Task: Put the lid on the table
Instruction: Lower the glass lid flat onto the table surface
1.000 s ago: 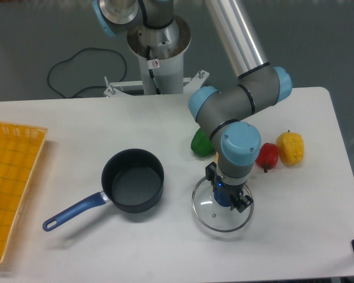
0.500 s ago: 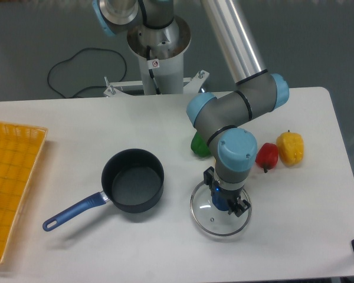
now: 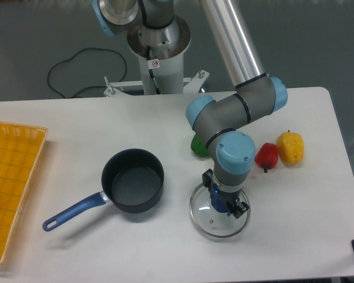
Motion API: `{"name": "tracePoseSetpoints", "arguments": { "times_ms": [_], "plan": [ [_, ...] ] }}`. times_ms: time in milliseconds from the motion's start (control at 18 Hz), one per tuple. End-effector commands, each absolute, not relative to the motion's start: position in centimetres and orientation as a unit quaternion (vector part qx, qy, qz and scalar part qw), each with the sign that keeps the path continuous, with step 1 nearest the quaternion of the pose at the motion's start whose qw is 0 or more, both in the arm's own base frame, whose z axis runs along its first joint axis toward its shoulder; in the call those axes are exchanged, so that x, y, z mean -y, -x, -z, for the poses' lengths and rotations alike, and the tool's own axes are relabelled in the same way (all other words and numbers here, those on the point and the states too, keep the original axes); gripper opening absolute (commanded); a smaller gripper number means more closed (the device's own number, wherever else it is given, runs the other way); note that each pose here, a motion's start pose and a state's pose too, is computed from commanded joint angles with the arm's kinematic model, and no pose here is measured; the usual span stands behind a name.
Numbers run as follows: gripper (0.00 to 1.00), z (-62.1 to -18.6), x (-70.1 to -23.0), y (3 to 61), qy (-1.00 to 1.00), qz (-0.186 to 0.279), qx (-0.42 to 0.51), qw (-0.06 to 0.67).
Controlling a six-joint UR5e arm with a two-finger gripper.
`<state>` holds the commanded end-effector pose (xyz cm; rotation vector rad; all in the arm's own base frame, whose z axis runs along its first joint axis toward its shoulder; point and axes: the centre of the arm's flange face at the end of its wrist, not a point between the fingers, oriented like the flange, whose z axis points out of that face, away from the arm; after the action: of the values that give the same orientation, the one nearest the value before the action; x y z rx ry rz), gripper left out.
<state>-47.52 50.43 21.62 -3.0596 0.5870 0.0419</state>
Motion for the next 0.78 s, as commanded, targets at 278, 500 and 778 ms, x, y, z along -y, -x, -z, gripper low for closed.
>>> {"name": "tracePoseSetpoints", "arguments": {
  "times_ms": [278, 500, 778],
  "plan": [
    [0.37, -21.32, -50.56, 47.43, 0.982, -0.013, -0.19, 0.01],
    [0.37, -21.45, -50.62, 47.51, 0.982, -0.016, -0.187, 0.012],
    [0.37, -21.32, -50.66, 47.59, 0.982, -0.019, -0.186, 0.012]
  ]
}}
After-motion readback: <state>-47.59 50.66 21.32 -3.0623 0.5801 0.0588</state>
